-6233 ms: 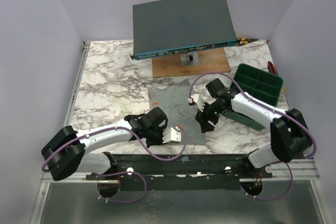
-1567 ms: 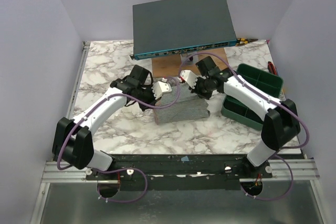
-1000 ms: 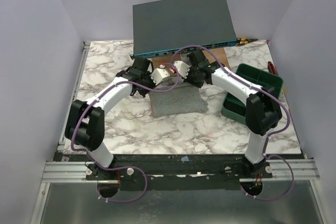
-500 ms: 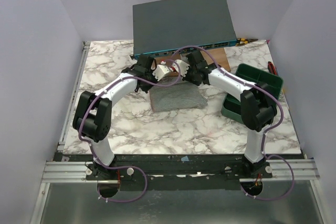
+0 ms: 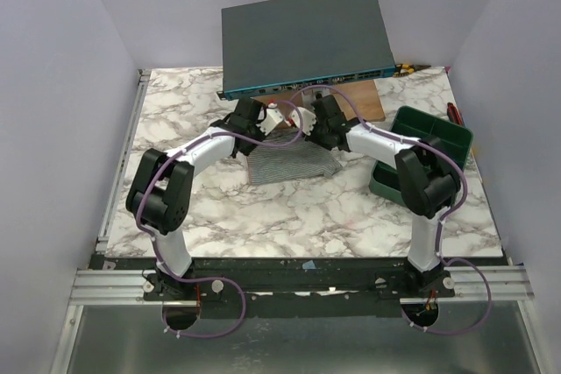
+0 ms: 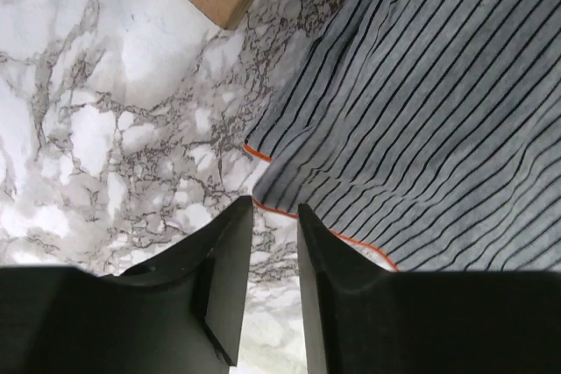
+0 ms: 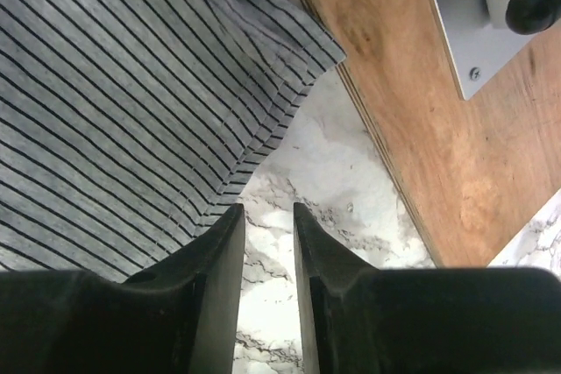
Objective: Roll the underwear
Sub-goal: Fold the underwear at the center of the board, then move the underwear to the center of the board.
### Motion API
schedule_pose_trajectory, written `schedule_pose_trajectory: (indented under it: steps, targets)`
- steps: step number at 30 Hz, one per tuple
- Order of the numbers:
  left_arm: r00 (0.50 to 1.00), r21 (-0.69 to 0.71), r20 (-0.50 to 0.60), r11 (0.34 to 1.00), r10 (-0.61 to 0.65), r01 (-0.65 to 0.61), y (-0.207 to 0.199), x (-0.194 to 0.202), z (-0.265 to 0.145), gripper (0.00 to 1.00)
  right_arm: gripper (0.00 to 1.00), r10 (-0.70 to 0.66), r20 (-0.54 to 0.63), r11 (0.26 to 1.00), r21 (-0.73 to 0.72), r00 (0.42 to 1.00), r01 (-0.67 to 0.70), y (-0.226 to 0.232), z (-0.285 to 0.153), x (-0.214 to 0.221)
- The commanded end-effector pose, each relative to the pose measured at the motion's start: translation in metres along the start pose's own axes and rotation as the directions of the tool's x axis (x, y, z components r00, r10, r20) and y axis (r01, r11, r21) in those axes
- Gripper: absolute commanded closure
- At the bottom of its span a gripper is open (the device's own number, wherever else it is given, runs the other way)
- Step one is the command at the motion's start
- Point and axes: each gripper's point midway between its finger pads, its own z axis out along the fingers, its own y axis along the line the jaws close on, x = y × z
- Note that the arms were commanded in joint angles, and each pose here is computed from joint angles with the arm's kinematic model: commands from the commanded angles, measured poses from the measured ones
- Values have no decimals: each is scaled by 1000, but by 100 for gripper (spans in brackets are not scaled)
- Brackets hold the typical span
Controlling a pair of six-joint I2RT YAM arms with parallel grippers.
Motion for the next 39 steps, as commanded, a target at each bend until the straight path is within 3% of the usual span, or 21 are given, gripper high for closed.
schedule_pose_trajectory:
  steps: [1, 7, 8, 18, 26, 32, 39]
  targets:
    - [999, -94, 19, 995, -40, 42, 5, -3, 9, 61, 67, 51, 17, 997, 57, 999, -52, -1, 10, 3]
    - [997, -133, 36, 989, -63, 68, 10, -3, 7, 18, 66, 98, 28, 993, 58, 995, -100, 1, -1, 5]
    - [997, -144, 37, 987, -64, 69, 11, -2, 6, 3, 66, 105, 34, 992, 61, 994, -107, 1, -5, 4]
    - [991, -128, 107, 987, -84, 97, 6, -2, -20, 1, 60, 187, 125, 982, -17, 975, -186, 17, -56, -1]
    - [981, 97, 177, 993, -76, 59, -39, -1, -42, 1, 59, 191, 144, 968, -191, 971, -162, 58, -69, 5]
    - [996, 211, 81, 977, -26, 8, -75, 13, -25, 1, 59, 156, 48, 968, -209, 987, -143, 76, -44, 33]
    - [997, 201, -52, 979, 53, -42, -89, 40, -4, 1, 59, 115, -37, 965, -231, 993, -120, 95, -30, 62]
